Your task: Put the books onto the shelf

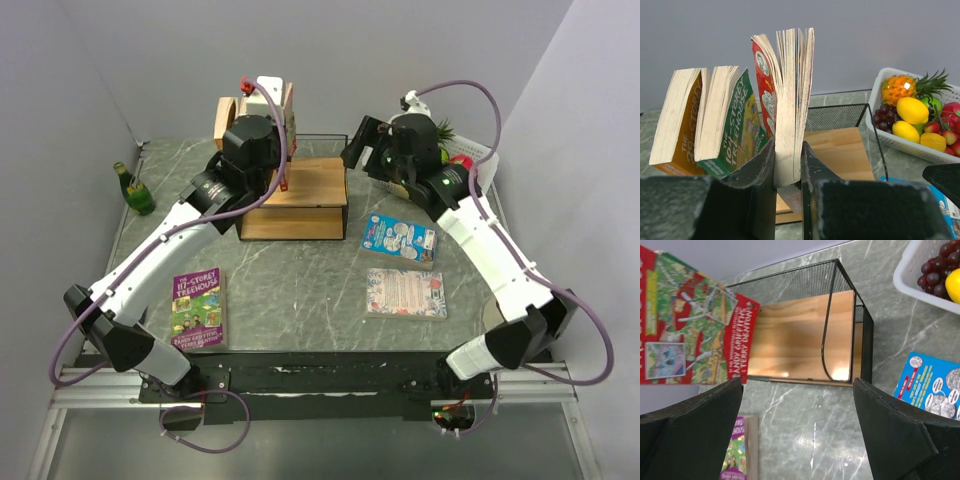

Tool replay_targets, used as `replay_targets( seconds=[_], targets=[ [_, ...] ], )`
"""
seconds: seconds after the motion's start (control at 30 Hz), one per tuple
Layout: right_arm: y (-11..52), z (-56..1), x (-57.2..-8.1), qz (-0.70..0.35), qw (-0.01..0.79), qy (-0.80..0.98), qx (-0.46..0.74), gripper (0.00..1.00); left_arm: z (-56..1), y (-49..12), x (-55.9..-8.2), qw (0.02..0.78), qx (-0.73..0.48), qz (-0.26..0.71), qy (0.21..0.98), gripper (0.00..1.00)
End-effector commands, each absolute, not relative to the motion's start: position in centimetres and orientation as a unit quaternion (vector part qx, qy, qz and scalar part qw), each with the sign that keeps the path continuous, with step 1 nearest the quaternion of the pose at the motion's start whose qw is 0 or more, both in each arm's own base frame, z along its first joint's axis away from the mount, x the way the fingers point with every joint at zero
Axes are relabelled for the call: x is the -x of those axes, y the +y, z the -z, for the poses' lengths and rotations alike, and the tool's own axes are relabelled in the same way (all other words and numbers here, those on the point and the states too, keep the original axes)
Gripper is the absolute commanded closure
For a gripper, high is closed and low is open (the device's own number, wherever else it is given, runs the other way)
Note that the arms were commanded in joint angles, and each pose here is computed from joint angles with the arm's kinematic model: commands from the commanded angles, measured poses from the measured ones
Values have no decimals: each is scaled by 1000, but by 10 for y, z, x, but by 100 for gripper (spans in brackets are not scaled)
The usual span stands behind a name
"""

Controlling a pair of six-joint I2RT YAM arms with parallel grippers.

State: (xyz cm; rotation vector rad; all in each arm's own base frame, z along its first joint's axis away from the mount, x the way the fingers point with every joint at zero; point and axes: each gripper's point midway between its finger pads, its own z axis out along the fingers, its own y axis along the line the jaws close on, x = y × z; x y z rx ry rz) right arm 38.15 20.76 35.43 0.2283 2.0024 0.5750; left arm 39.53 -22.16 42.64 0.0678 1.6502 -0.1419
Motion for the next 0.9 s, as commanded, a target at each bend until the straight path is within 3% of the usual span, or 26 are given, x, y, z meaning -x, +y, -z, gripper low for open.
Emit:
replay_targets(
  seconds=[0.0, 0.4, 0.87],
  targets=[
    [207, -373, -404, -238, 530, 808, -100, 2, -462, -212, -410, 720, 1, 100, 687, 99],
    [217, -328, -445, -219, 501, 831, -106, 3, -426, -227, -435, 695, -48, 145, 703, 99],
    [229, -297, -473, -210, 477, 848, -98, 7, -387, -211, -454, 683, -39, 90, 723, 99]
  ],
)
